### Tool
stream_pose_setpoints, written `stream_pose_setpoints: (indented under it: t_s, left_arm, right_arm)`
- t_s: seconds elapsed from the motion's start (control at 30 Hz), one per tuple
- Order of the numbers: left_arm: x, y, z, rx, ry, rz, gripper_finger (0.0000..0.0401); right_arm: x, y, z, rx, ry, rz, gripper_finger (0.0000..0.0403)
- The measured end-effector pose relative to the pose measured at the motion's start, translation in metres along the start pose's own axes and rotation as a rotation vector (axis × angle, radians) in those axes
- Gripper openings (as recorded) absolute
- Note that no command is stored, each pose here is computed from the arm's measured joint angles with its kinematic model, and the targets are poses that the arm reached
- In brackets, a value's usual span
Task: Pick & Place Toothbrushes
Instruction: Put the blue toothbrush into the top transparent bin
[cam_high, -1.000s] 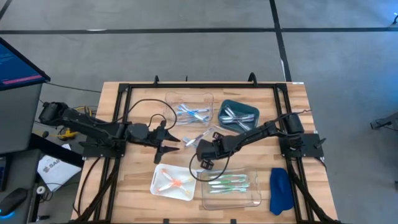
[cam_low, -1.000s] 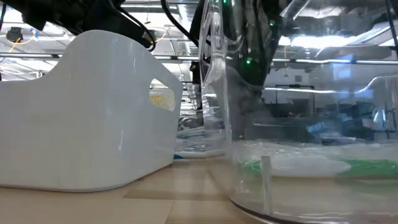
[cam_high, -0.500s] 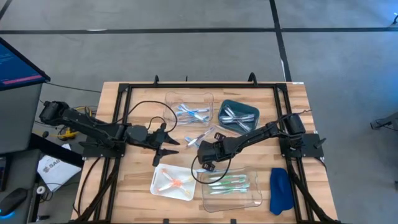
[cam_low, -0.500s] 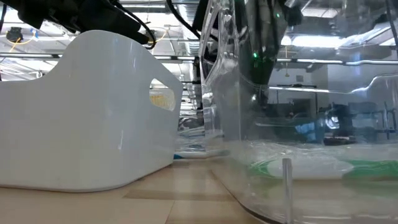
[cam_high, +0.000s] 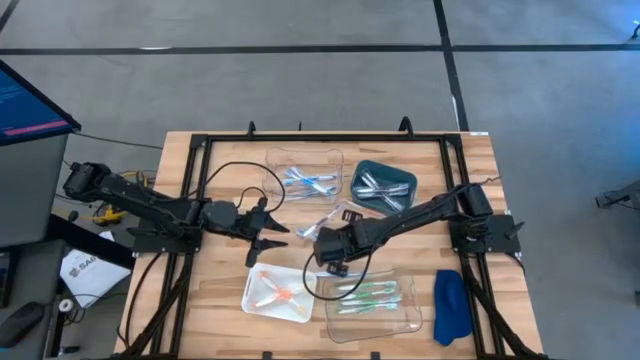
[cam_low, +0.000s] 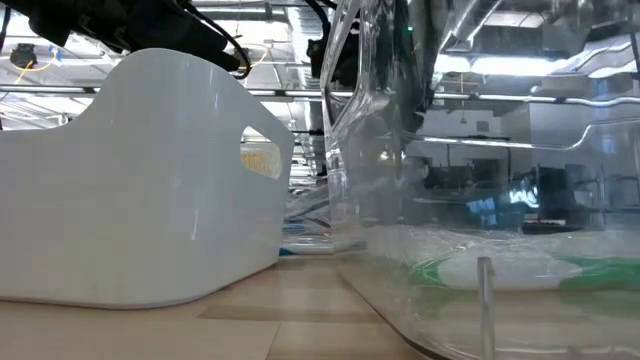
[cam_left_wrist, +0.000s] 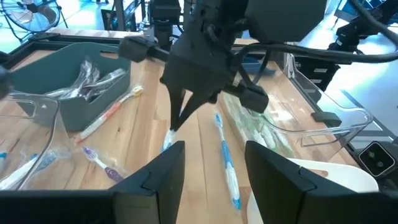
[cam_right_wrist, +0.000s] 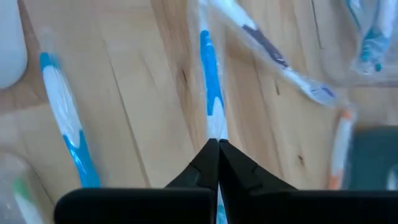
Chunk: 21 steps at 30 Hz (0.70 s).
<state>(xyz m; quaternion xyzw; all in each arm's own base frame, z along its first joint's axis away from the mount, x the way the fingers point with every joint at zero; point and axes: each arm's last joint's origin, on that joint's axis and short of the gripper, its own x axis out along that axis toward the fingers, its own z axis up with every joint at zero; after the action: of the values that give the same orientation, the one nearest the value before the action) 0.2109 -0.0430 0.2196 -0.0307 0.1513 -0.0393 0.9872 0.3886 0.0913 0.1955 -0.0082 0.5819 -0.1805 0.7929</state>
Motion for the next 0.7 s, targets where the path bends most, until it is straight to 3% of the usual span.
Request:
stream_pose_setpoints:
  t_s: [0.13, 0.33, 0.5, 0.7]
  left_arm:
    - [0.0, 0.0, 0.0, 0.0, -0.001, -0.001, 0.0163]
    - [0.0, 0.0, 0.0, 0.0, -0.003, -0.002, 0.0163]
    - [0.0, 0.0, 0.0, 0.0, -0.003, -0.002, 0.0163]
    - [0.0, 0.0, 0.0, 0.0, -0.003, -0.005, 0.0163]
  right_arm:
    - [-0.007, -0.001, 0.003, -0.066, 0.021, 0.021, 0.0]
    - [-0.006, 0.001, 0.007, -0.187, 0.049, 0.217, 0.0]
    - [-0.002, -0.01, 0.009, -0.245, 0.108, 0.312, 0.0]
    - [-0.008, -0.036, 0.009, -0.263, 0.25, 0.287, 0.0]
